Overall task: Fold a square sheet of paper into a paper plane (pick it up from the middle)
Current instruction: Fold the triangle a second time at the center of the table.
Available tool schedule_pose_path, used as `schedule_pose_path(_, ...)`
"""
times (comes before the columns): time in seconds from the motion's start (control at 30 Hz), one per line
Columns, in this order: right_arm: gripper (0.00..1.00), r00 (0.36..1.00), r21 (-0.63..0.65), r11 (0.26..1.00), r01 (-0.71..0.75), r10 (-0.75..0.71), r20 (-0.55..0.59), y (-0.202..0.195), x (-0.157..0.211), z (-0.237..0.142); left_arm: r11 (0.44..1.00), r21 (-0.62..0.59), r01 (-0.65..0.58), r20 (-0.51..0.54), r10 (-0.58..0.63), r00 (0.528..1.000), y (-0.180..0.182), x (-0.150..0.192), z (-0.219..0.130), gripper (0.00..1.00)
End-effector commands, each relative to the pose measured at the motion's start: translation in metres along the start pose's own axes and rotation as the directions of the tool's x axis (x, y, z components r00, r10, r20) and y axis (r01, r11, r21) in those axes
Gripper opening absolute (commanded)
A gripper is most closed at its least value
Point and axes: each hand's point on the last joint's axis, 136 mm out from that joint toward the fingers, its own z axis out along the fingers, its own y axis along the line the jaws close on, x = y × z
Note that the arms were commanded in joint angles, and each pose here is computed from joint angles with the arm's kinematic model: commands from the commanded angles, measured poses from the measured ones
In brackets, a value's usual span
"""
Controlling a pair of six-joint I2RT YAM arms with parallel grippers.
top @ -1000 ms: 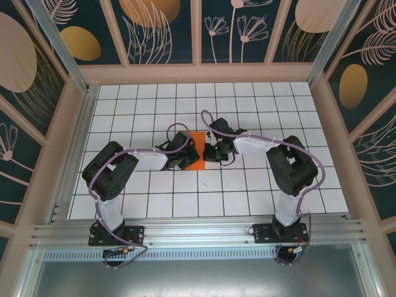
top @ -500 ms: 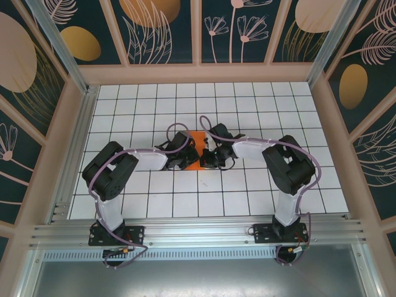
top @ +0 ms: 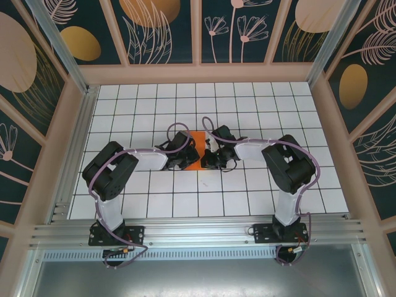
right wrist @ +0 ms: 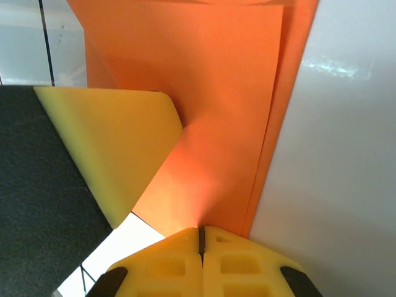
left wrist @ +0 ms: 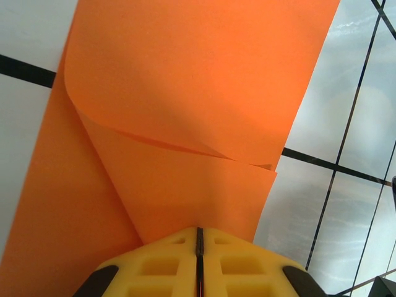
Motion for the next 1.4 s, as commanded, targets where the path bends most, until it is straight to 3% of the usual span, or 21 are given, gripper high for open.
schedule_pose_path(0.0, 0.01, 0.983, 0.217, 0.973, -0.076, 0.110, -0.147, -0.066, 0.058, 0.010, 0.996, -0.084, -0.013, 0.016, 0.014, 1.000, 0.018, -0.010, 0.005, 0.11)
schedule_pose_path(0.5, 0.01, 0.973, 0.255, 0.965, -0.063, 0.117, -0.201, -0.079, 0.080, 0.007, 0.992, -0.121, -0.035, 0.074, 0.044, 0.996, 0.021, -0.049, 0.004, 0.11)
schedule_pose_path(0.87, 0.01, 0.975, 0.241, 0.969, -0.063, 0.111, -0.193, -0.074, 0.076, 0.003, 0.994, -0.082, -0.070, 0.073, 0.076, 0.994, 0.029, -0.048, 0.010, 0.12)
schedule_pose_path(1.13, 0.01, 0.974, 0.248, 0.966, -0.069, 0.118, -0.193, -0.077, 0.077, 0.002, 0.994, -0.084, -0.072, 0.054, 0.077, 0.996, 0.065, -0.030, 0.013, 0.13)
schedule_pose_path(1.37, 0.00, 0.973, 0.274, 0.959, -0.071, 0.127, -0.194, -0.082, 0.080, 0.000, 0.992, -0.123, -0.035, 0.118, 0.050, 0.992, 0.078, -0.059, -0.002, 0.12)
